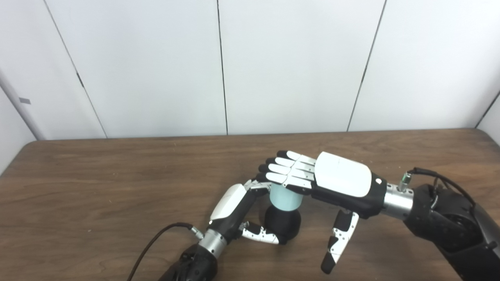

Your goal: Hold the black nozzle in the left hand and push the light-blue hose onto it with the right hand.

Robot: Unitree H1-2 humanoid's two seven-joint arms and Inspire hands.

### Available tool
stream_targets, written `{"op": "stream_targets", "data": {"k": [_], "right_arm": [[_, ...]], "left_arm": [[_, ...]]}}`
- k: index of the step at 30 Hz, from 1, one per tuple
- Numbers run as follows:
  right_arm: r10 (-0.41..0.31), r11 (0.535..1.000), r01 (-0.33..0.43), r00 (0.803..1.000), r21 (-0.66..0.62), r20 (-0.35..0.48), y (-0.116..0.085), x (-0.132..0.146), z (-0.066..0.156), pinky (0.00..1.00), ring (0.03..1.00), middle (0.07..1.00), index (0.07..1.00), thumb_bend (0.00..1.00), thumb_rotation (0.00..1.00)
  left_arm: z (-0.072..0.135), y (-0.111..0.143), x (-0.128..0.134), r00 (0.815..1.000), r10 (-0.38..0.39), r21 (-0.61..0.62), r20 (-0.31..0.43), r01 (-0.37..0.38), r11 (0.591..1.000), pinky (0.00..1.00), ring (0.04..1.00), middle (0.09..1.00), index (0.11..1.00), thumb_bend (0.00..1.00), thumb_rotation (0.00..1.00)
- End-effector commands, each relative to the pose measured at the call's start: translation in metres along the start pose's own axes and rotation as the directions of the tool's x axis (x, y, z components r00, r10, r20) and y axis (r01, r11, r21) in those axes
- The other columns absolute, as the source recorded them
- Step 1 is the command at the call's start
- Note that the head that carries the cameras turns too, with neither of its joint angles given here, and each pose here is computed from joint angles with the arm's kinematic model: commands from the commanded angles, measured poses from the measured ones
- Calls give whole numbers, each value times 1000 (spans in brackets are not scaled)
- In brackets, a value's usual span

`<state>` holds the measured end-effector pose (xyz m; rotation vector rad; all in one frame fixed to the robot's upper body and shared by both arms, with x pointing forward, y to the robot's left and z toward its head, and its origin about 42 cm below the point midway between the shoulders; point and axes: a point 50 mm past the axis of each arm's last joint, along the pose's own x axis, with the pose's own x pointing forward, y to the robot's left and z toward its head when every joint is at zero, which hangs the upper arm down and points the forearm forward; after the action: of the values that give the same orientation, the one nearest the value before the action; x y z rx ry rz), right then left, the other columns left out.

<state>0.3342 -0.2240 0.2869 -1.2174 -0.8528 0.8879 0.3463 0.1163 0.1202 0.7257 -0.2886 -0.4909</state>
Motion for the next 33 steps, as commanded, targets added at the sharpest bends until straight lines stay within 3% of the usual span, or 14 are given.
{"op": "stream_targets", "data": {"k": [1,33], "right_arm": [[65,998,-65,998,-9,28,1,0,4,1000,1000,1000,1000,1000,733],[84,990,-74,993,-120,80,3,-1,17,1000,1000,1000,1000,1000,752]], "left_arm": [[-39,-42,-44,968,-160,-16,-193,160,987,1000,946,809,482,521,73],[-38,-42,-44,967,-163,-15,-196,163,987,1000,939,809,482,521,73]]}}
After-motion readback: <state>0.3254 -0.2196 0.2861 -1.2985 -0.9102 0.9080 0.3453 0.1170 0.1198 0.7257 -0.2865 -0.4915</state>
